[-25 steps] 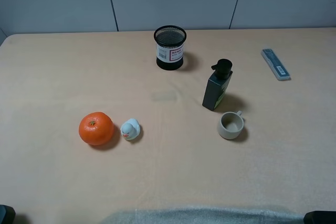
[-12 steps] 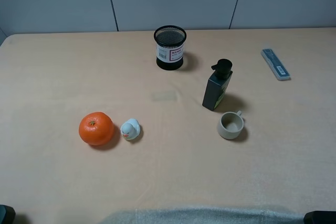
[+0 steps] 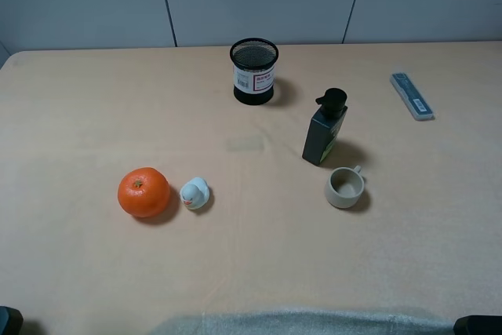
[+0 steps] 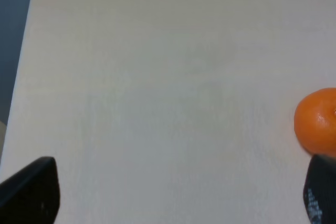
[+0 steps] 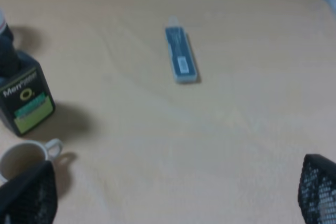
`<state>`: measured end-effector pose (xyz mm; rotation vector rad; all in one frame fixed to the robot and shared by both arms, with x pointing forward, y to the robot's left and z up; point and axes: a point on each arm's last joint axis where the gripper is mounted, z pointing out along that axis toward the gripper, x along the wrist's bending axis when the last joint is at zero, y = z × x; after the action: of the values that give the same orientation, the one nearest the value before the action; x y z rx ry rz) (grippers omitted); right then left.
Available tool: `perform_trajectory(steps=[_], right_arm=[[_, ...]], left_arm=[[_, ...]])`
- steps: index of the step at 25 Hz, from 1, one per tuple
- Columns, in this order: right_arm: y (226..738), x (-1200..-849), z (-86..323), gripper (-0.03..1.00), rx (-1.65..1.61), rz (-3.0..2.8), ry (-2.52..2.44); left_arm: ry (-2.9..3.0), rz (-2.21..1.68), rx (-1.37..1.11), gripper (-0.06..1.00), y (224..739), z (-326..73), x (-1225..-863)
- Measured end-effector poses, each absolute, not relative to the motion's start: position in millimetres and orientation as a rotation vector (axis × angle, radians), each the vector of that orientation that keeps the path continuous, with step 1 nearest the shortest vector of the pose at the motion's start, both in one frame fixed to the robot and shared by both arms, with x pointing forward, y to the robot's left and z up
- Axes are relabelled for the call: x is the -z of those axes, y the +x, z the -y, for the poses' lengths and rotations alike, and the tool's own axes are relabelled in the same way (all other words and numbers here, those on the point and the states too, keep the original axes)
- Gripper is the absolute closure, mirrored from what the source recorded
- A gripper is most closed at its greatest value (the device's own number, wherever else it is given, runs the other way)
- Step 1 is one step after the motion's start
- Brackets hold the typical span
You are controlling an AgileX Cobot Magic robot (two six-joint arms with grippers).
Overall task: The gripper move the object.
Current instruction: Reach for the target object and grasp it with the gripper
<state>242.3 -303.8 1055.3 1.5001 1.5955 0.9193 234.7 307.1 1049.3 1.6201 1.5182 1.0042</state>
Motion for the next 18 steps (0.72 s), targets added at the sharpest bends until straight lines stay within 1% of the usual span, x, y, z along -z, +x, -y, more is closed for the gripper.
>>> perform_trajectory(steps=[4,11,18], right_arm=[[259.5,-1073.3,302.4,0.28,-0.884,-1.634,1.531],[303.9,-1099.8,298.9,0.28,-0.779,-1.737,1.618],[350.4,-1111.7,294.7,0.28,-0.687,-1.826,1.695]], left_arm=[[1.620,-1.518,-1.004,0.03,234.7,-307.1,-1049.3],[1.620,-1.518,-1.004,0.03,234.7,-307.1,-1049.3],[1.620,-1.518,-1.004,0.03,234.7,-307.1,-1049.3]])
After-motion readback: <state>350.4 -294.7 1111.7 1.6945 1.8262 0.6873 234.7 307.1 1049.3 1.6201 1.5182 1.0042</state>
